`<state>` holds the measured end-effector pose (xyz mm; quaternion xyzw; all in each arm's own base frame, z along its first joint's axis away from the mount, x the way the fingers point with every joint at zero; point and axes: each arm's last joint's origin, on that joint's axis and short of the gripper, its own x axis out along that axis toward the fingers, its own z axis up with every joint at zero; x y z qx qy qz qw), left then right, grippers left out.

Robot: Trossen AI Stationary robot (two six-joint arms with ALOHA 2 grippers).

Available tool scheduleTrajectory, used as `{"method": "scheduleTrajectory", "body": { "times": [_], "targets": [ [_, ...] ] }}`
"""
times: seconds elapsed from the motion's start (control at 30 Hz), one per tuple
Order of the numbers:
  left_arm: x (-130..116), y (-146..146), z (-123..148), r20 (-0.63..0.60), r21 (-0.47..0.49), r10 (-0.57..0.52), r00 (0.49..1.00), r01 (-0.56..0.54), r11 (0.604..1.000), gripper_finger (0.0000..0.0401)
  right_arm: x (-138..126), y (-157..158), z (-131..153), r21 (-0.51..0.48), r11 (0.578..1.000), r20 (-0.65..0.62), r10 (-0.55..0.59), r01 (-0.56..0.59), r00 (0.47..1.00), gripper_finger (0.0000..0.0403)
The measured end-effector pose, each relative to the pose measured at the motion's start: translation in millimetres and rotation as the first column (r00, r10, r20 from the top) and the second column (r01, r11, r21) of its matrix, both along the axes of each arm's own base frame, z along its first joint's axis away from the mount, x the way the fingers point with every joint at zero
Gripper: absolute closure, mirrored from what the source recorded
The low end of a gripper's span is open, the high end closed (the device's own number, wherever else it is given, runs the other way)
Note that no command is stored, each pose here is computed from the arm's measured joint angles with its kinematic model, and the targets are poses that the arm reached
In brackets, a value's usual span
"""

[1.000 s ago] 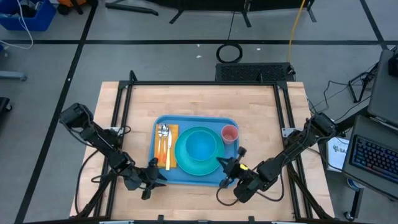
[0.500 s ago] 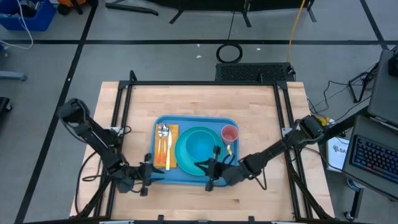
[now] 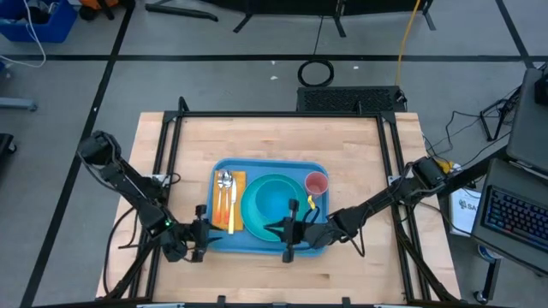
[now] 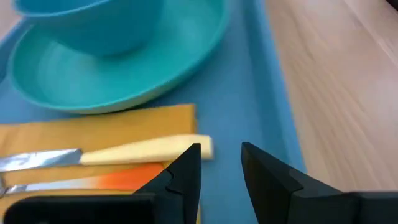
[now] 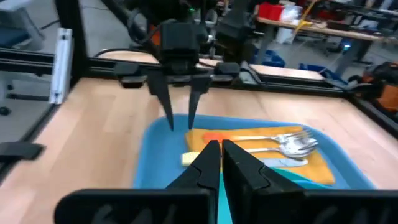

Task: Set up tray
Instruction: Adjust the yellow knife on the yellow napkin on the blue serving tray

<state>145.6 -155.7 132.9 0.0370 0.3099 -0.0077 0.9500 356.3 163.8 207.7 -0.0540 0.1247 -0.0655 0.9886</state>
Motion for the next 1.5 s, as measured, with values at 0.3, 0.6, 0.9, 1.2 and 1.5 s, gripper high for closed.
{"method": "scheduleTrajectory", "body": {
  "times": [0.3, 0.6, 0.9, 1.2, 1.5],
  "targets": [
    [22.6, 16.2, 1.3, -0.113, -0.369, 0.204, 0.972, -0.232, 0.900, 0.0281, 0.2, 1.8, 5.1, -0.218, 0.976, 0.013, 0.031, -0.028, 0.999, 0.0387],
    [27.0, 14.5, 8.5, -0.043, -0.534, 0.382, 0.923, -0.345, 0.772, 0.0281, 1.2, -4.8, 23.7, -0.524, 0.834, 0.110, -0.137, 0.175, 0.984, 0.0402],
    [37.1, -2.4, 13.7, -0.116, -0.620, 0.457, 0.882, -0.423, 0.661, 0.0281, 1.6, -21.6, 43.1, -0.583, 0.705, 0.211, -0.349, 0.405, 0.913, 0.0392],
    [52.0, -11.4, 35.0, -0.306, -0.407, 0.623, 0.720, -0.690, 0.598, 0.0281, 2.6, -42.5, 59.6, -0.618, 0.599, 0.283, -0.435, 0.509, 0.855, 0.0381],
    [76.9, -8.7, 17.4, -0.393, -0.351, 0.684, 0.615, -0.788, 0.507, 0.0270, 3.9, -58.9, 67.3, -0.645, 0.540, 0.300, -0.472, 0.541, 0.829, 0.0378]
  ]
}}
